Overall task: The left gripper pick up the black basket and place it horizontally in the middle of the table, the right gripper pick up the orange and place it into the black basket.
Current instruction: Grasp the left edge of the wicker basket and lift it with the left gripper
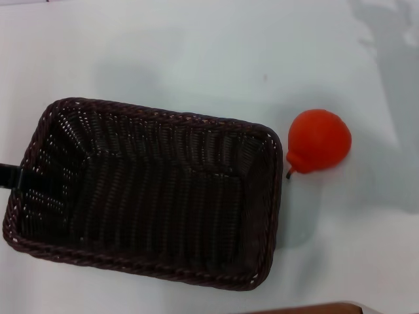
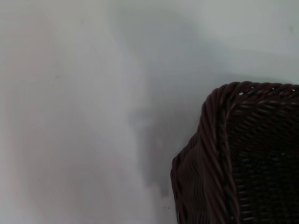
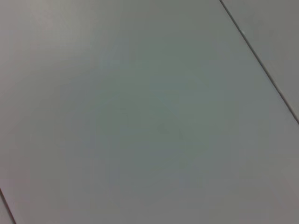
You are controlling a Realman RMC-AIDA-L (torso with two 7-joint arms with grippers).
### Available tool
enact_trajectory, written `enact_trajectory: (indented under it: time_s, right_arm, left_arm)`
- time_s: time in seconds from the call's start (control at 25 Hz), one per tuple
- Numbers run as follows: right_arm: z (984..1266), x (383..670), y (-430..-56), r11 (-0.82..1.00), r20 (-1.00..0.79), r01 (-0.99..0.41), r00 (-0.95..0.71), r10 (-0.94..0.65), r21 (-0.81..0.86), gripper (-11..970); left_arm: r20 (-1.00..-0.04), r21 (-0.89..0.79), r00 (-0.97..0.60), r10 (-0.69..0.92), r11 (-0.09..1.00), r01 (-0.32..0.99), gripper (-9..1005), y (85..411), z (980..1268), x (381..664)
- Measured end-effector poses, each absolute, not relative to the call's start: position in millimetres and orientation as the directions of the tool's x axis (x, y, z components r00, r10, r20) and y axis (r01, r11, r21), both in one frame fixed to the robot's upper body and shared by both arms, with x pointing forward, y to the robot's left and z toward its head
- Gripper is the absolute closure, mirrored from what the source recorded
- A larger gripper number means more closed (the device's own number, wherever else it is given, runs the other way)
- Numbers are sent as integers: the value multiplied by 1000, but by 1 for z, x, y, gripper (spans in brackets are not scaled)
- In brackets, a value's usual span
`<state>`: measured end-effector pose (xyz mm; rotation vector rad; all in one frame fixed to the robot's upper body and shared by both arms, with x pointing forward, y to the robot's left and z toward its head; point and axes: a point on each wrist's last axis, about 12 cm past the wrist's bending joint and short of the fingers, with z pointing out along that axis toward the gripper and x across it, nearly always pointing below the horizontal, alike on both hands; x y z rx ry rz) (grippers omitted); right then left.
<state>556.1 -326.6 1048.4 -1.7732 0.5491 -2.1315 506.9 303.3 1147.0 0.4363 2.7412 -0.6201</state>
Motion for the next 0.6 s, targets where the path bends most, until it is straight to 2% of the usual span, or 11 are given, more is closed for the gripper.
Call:
enact_trajectory:
  time_s: [0.12, 0.56, 0.6]
  right_arm:
    - [1047, 555, -327, -877, 863, -9, -180, -472, -481, 16]
    - [1045, 553, -330, -875, 864, -27, -175, -473, -484, 17]
    - [1045, 553, -330, -875, 864, -27, -175, -473, -484, 17]
  left_arm:
    - [-354, -365, -907, 229, 859, 359, 473, 302, 1149, 507]
    - [-357, -374, -907, 222, 856, 357, 688, 300, 1150, 508]
    - [-364, -382, -906, 216, 852, 357, 743, 300, 1151, 508]
